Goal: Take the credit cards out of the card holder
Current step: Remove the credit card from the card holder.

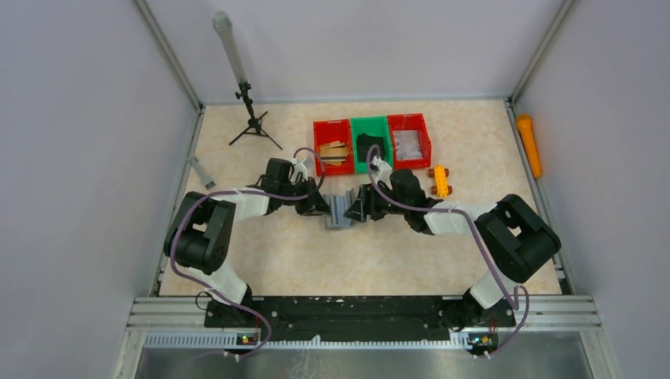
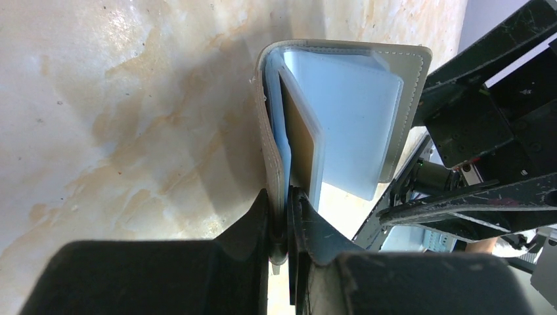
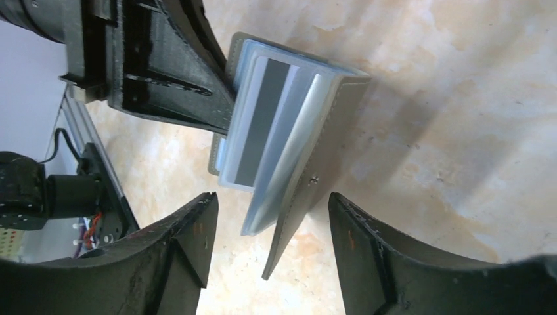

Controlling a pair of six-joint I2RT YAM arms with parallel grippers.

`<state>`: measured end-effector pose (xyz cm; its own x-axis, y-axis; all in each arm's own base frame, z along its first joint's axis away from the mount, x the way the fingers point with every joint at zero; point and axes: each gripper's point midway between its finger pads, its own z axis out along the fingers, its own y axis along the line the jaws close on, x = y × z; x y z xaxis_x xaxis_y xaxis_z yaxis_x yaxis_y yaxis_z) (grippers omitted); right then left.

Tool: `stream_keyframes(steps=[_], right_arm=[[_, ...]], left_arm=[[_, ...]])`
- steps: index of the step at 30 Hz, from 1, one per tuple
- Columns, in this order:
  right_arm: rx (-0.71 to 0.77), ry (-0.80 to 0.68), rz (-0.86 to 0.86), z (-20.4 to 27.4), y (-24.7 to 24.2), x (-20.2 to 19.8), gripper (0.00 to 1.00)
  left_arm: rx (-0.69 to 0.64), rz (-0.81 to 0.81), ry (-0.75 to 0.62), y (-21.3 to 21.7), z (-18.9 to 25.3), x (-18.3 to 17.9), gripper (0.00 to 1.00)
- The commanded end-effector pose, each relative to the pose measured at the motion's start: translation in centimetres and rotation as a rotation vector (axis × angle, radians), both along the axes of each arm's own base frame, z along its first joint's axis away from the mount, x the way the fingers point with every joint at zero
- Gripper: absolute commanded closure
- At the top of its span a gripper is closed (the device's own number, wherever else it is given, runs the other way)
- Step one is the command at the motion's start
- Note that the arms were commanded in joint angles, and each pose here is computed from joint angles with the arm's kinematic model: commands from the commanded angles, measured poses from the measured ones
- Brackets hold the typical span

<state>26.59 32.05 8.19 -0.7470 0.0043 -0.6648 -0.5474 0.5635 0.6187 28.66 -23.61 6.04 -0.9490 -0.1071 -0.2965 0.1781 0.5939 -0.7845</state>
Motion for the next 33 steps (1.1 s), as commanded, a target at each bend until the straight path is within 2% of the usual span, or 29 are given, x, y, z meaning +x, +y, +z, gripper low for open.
stream_keyframes(steps=[1, 4, 5, 9, 13, 15, 21, 25, 27, 33], right_arm=[[-0.020, -0.067, -0.041, 1.5, -0.2, 1.3, 0.32], [-0.069, -0.053, -0.068, 0.7, -0.7, 1.8, 0.32], [-0.079, -0.047, -0.069, 0.4, -0.7, 1.9, 0.35], [-0.086, -0.035, -0.071, 0.2, -0.7, 2.0, 0.62], [-0.101, -0.033, -0.098, 0.0, -1.0, 2.3, 0.91], [-0.100, -0.036, -0.104, 0.1, -1.1, 2.3, 0.98], [-0.091, -0.032, -0.113, 0.2, -1.1, 2.3, 1.00], [-0.082, -0.024, -0.116, 0.2, -1.2, 2.4, 1.00], [-0.074, -0.023, -0.112, 0.3, -1.2, 2.4, 1.00], [-0.055, -0.027, -0.101, 0.5, -1.0, 2.2, 1.00]], left_arm=[[-0.039, -0.027, -0.094, -0.7, 2.1, 1.0, 0.88], [-0.040, -0.027, -0.095, -0.7, 2.1, 1.0, 0.88], [-0.041, -0.028, -0.096, -0.7, 2.1, 1.0, 0.88], [-0.043, -0.029, -0.096, -0.8, 2.2, 1.0, 0.87], [-0.041, -0.020, -0.119, -0.6, 2.7, 1.0, 0.74], [-0.050, -0.017, -0.140, -0.6, 3.1, 0.9, 0.67], [-0.122, -0.017, -0.125, -0.7, 3.7, 0.7, 0.43], [-0.143, -0.008, -0.123, -0.4, 3.8, 0.8, 0.36], [-0.128, -0.003, -0.127, -0.3, 3.6, 0.9, 0.37], [-0.071, 0.009, -0.078, 0.0, 1.9, 1.3, 0.57]])
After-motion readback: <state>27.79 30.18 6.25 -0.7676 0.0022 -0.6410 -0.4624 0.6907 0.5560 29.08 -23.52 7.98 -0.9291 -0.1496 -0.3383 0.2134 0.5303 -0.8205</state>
